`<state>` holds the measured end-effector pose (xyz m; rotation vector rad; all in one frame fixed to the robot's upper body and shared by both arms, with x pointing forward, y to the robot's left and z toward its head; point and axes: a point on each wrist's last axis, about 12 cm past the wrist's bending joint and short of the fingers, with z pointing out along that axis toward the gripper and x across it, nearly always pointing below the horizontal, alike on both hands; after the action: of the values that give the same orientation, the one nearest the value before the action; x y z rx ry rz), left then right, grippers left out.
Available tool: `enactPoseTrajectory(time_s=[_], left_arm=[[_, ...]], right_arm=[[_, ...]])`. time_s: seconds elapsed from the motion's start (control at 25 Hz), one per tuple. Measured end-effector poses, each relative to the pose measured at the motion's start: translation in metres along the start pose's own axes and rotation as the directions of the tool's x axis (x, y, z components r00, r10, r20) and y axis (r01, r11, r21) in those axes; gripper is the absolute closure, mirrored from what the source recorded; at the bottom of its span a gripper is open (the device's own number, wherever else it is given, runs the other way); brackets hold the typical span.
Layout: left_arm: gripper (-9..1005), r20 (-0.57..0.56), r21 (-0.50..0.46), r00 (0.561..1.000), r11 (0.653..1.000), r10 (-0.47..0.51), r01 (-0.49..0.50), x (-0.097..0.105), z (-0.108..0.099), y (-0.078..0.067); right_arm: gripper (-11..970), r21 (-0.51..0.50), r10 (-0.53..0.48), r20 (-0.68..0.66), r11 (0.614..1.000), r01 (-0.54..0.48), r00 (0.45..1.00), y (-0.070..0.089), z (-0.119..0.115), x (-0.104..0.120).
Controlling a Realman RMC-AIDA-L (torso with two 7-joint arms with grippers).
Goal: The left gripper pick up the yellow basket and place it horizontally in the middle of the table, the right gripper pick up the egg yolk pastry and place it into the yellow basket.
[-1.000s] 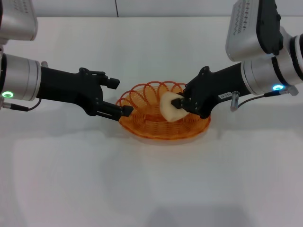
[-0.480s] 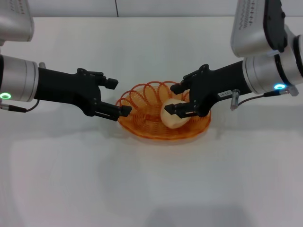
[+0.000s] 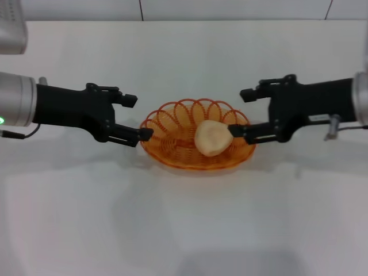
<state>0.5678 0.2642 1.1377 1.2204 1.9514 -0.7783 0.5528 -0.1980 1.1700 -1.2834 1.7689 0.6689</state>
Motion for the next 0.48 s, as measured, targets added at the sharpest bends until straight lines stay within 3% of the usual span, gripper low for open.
enactPoseTrajectory(time_s=[0.08,0.48], left_arm=[[109,0.02,-0.012,1.0,1.0,-0.005,0.005,0.004,-0.005,0.0],[109,0.087,-0.004,0.995,0.999,0.044,-0.044,0.015,-0.015,-0.007]], right_arm=[[221,0.0,0.003,0.034,1.0,-0.003,0.999,0.001,-0.009,0.007],[230,-0.009,0.031,0.068,0.999,-0.031,0.997,0.007,-0.029,0.028]])
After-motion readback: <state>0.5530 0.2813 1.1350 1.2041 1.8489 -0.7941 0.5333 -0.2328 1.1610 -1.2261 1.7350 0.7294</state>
